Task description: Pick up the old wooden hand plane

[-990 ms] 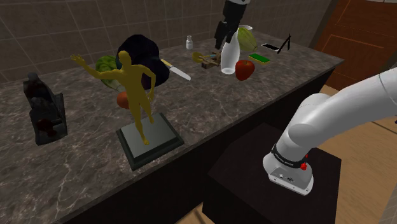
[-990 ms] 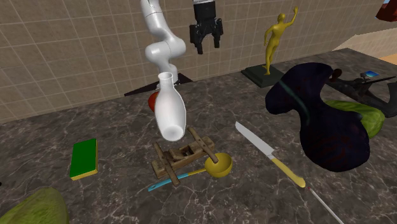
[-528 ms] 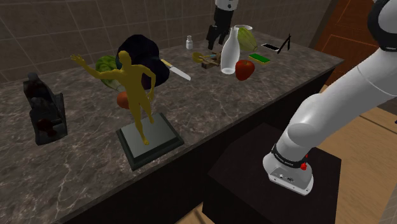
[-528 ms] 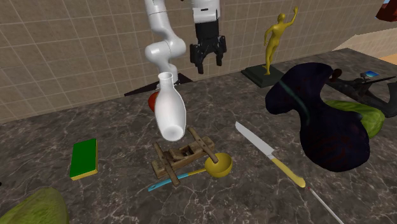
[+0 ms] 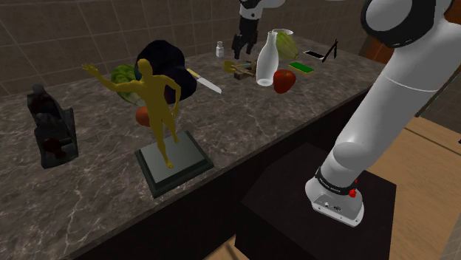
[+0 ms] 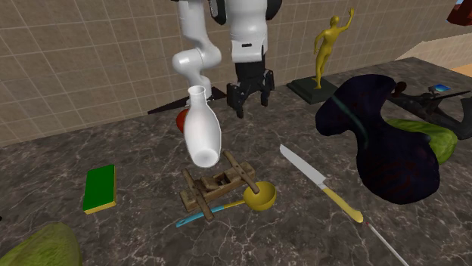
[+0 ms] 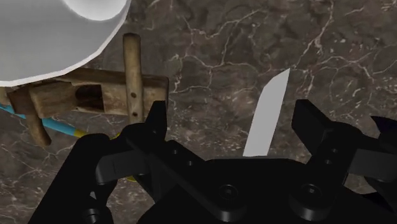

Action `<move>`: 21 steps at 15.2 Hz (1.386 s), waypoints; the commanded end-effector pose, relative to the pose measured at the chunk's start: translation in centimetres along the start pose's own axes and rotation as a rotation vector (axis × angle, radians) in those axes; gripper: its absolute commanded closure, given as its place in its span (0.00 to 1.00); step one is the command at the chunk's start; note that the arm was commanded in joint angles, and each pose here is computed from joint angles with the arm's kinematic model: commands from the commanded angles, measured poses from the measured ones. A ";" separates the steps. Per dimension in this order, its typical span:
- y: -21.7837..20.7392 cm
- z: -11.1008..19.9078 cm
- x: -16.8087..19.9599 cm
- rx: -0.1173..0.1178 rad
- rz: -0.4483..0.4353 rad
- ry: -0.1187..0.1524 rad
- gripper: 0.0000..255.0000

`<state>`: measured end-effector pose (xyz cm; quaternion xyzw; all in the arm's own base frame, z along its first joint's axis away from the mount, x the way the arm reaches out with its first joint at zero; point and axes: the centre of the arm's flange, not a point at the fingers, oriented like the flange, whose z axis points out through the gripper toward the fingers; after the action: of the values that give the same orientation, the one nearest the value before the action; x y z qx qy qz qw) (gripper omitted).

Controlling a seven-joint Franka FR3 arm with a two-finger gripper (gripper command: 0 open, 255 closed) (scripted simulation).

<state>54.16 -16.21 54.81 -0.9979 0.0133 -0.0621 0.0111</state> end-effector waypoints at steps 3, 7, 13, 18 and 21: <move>3.6 2.8 3.3 0.003 0.024 -0.020 0.00; 6.9 5.6 6.7 0.007 0.047 -0.041 0.00; 10.9 9.7 10.5 0.011 0.076 -0.066 0.00; 11.0 12.3 10.2 0.011 0.076 -0.066 0.00; 11.0 13.1 10.1 0.011 0.076 -0.066 0.00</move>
<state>65.56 -27.25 42.97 -0.9981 0.0503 -0.0286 0.0196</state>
